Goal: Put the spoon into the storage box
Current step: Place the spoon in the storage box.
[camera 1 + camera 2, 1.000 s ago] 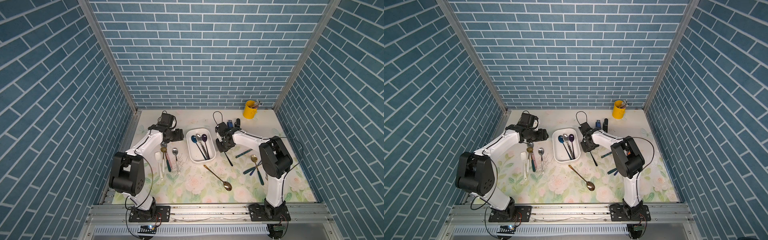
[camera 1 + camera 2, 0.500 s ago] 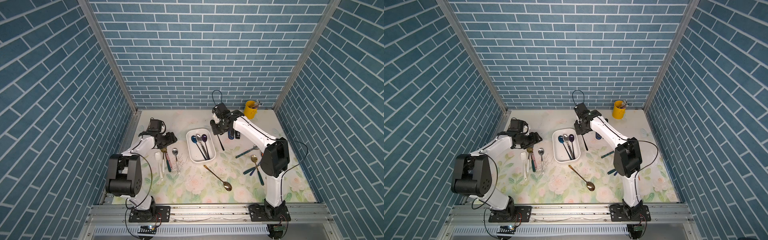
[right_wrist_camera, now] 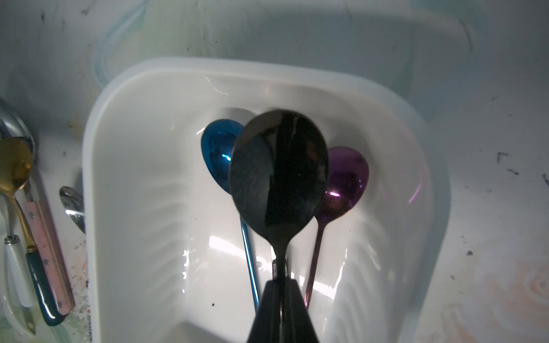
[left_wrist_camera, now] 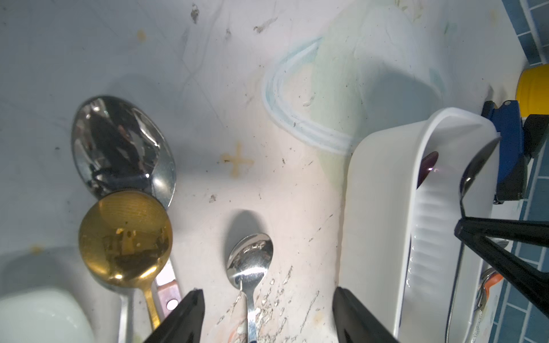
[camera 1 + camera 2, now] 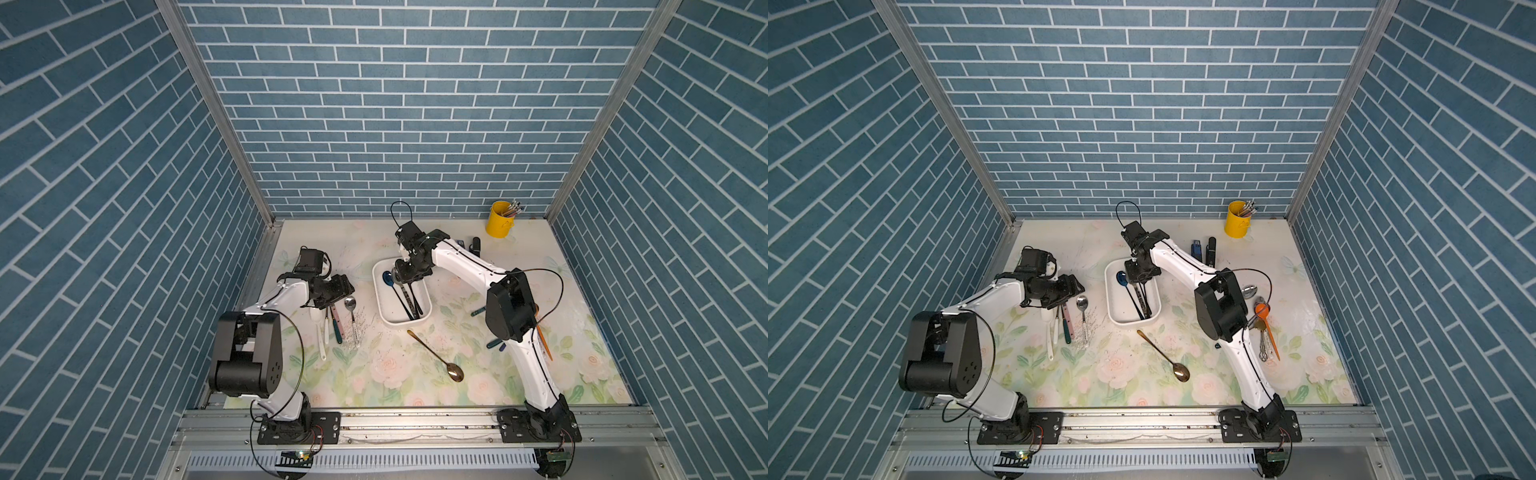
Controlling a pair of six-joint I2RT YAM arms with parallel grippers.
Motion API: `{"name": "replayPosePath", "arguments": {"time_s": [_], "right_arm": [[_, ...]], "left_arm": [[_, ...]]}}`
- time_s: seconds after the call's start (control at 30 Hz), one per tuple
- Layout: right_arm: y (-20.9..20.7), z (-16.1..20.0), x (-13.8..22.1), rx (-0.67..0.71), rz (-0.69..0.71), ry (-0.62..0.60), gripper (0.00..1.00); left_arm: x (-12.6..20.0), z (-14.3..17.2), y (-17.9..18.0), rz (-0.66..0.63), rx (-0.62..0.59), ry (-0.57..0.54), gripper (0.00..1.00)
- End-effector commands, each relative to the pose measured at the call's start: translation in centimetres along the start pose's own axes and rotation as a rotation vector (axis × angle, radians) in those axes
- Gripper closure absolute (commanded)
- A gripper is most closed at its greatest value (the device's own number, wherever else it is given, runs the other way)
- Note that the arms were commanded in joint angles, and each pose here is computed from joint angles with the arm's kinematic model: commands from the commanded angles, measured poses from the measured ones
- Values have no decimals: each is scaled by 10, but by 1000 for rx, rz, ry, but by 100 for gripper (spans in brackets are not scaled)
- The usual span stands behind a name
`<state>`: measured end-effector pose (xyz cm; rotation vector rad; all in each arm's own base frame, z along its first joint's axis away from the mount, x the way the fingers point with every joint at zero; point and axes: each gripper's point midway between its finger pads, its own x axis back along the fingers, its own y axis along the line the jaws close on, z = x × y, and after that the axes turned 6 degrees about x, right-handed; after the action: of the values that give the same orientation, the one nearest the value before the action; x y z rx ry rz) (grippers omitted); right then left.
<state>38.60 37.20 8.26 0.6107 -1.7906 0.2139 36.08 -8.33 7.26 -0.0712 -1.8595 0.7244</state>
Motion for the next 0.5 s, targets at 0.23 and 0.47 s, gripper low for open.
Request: {"name": "replayPosePath", "arguments": {"time_s": [0.23,0.47], "right_arm": [[-10,18,-39,-76,5,105,99],[-15,24,-46,-90,20,132,96]], "left_arm": [[0,4,4,-7,-11,11,26],[5,3,3,-7,-20,-1,26]]}}
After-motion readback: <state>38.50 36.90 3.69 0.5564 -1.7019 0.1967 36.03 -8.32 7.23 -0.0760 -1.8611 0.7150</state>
